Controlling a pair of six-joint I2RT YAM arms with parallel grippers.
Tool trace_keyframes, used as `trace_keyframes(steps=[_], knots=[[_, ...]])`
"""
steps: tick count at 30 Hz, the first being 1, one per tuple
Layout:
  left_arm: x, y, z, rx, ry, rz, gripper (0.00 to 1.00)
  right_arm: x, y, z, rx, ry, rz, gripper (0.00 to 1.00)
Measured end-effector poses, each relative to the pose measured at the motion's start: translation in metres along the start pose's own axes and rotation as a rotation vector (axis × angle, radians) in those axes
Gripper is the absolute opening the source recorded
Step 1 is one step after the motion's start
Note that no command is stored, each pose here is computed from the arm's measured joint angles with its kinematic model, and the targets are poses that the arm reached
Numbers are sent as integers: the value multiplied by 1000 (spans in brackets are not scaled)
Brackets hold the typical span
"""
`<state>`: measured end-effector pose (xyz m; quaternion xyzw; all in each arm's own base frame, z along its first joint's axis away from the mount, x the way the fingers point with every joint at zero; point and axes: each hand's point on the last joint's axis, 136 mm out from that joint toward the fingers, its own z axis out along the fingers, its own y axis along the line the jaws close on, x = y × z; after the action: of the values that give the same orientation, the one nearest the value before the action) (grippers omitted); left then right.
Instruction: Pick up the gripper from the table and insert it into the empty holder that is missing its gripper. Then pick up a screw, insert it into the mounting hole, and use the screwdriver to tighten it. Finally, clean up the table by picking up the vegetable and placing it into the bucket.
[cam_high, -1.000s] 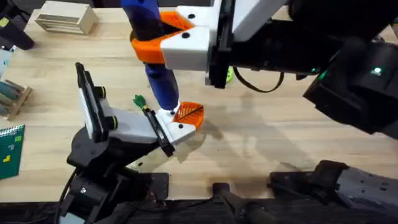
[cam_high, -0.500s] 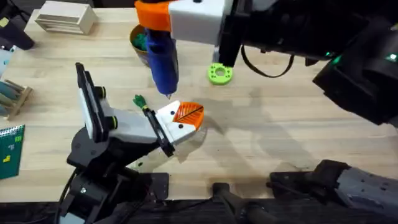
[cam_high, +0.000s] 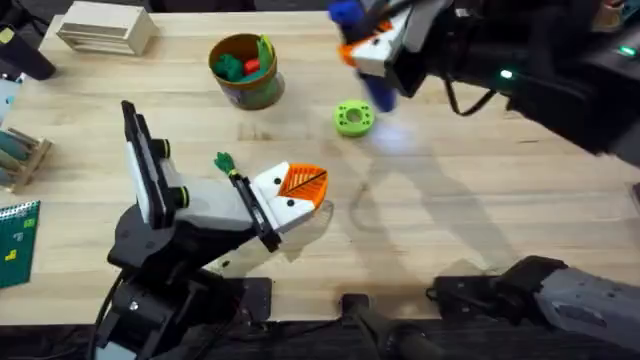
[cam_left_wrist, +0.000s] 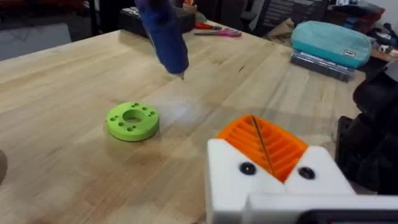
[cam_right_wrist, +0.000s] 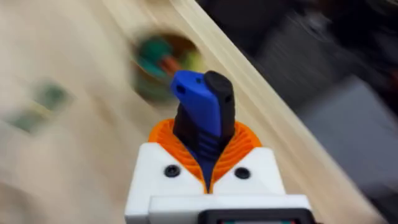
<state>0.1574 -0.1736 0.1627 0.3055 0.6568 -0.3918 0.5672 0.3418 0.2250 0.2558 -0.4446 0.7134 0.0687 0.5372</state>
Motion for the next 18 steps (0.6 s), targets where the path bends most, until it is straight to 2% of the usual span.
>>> trace_keyframes(steps=[5,11,15,18], knots=[[0,0,0,0,0,0,10,107,-53,25,152,394,-234,32],[0,0,0,0,0,0,10,217,-87,29,154,774,-396,32],[0,0,0,0,0,0,10,269,-93,24,111,936,-425,32],[0,0,0,0,0,-1,10,285,-92,20,82,993,-440,32]])
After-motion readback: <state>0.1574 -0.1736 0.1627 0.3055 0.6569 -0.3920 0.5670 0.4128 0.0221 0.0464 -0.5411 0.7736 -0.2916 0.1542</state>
